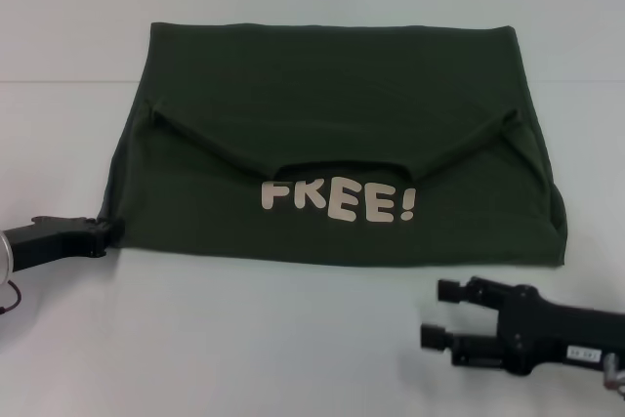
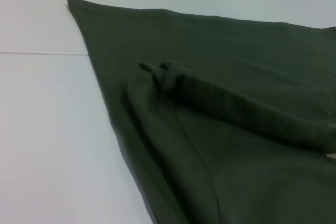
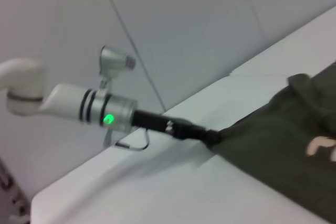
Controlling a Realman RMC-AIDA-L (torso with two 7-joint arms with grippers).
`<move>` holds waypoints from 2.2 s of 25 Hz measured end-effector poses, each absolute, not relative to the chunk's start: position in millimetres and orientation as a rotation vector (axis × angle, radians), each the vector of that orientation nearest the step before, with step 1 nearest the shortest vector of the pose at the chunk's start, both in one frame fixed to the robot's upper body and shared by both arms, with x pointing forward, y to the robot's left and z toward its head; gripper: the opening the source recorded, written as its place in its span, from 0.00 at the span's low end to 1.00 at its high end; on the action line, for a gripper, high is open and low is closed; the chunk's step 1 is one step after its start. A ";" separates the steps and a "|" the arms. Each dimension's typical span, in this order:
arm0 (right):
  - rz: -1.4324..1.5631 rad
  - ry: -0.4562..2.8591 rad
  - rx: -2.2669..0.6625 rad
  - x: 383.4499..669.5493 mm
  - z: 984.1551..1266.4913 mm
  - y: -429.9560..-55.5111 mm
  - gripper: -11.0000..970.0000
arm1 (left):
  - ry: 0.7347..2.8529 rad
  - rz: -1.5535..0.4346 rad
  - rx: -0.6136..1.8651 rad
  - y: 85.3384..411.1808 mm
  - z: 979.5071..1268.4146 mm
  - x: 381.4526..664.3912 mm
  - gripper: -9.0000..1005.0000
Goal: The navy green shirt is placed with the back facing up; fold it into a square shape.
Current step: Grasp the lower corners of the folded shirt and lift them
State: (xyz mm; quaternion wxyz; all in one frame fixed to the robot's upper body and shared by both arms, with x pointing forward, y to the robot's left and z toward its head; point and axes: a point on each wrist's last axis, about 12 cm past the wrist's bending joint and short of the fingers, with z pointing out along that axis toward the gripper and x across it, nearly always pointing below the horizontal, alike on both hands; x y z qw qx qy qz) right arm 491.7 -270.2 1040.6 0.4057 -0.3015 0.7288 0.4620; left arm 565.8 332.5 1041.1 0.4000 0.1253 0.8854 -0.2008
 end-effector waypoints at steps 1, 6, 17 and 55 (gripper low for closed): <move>1.170 1.852 -0.725 493.6 1042.8 -274.0 0.93 | 2.240 -0.508 0.317 332.6 1041.2 565.8 0.12; 1.195 1.995 -0.414 508.8 1060.3 -311.6 0.93 | 2.235 -0.516 0.312 332.4 1041.8 565.9 0.05; 1.153 2.326 0.262 533.3 1092.5 -394.0 0.93 | 2.231 -0.517 0.304 334.3 1042.5 565.5 0.05; 0.996 2.468 0.181 582.4 1081.6 -335.4 0.59 | 2.215 -0.506 0.310 332.8 1047.3 571.2 0.04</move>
